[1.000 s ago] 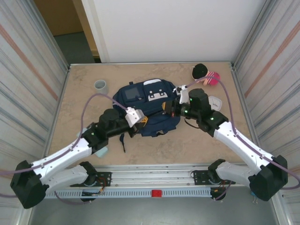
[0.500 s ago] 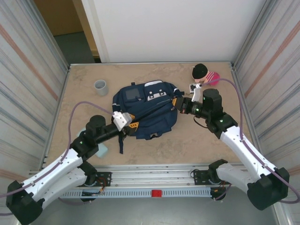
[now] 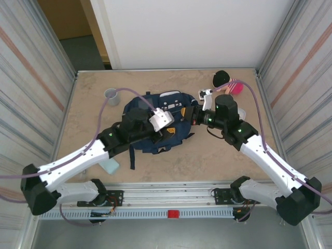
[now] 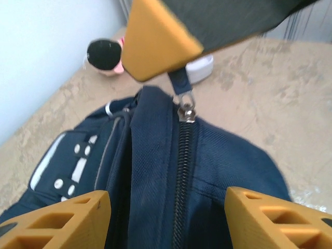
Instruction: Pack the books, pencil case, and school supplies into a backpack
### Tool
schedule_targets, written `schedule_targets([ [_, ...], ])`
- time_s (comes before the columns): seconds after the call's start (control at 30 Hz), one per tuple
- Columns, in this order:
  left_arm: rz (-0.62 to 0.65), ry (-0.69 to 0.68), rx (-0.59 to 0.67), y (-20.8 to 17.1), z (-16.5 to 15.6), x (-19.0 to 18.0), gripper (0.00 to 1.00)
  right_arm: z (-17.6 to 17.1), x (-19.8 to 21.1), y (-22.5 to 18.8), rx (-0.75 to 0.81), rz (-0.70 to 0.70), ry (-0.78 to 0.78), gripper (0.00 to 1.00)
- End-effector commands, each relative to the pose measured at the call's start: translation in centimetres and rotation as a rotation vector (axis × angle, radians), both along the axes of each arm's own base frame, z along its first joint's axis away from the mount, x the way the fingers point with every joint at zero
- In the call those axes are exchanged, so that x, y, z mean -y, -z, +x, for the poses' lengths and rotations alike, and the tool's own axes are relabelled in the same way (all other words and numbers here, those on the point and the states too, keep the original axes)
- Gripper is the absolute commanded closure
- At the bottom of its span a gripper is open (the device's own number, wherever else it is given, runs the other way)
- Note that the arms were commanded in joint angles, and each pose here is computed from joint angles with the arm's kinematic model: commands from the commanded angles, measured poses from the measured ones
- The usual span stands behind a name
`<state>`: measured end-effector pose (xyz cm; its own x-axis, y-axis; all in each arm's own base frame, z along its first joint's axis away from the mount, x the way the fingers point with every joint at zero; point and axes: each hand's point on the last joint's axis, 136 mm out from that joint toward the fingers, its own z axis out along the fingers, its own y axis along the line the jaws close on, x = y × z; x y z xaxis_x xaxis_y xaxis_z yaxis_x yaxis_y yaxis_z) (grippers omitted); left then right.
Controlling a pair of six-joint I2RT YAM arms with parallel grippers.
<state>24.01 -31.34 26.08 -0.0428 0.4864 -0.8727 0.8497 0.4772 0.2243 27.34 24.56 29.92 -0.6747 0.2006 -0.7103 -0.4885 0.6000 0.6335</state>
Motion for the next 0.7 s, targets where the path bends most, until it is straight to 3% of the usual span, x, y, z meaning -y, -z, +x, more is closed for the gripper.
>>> schedule_targets([
  [0.0, 0.009, -0.021, 0.059, -0.7, 1.6, 0.9, 0.43, -0.3, -0.5, -5.5, 0.156, 0.076, -0.022, 1.00],
  [0.1, 0.040, 0.003, 0.041, 0.4, 1.9, 1.6, 0.56, -0.3, -0.4, -5.4, 0.157, 0.072, -0.018, 1.00],
  [0.13, 0.048, 0.013, 0.037, 0.7, 1.8, 1.7, 0.66, -0.2, -0.1, -5.3, 0.156, 0.068, -0.008, 1.00],
  [0.17, 0.048, 0.020, 0.038, 0.8, 1.6, 1.7, 0.84, 0.0, 0.3, -5.0, 0.149, 0.063, 0.010, 1.00],
  [0.23, 0.031, 0.015, 0.039, 0.7, 1.4, 1.2, 1.00, 1.1, 1.7, -3.6, 0.117, 0.053, 0.070, 1.00],
  [0.4, -0.071, 0.049, 0.037, -1.0, 0.2, -0.9, 1.00, 4.5, 6.8, 0.6, -0.023, 0.087, 0.256, 1.00],
  [0.67, -0.243, 0.085, 0.162, -7.2, -1.9, -3.4, 1.00, 10.4, 13.6, 7.5, -0.147, 0.126, 0.546, 1.00],
])
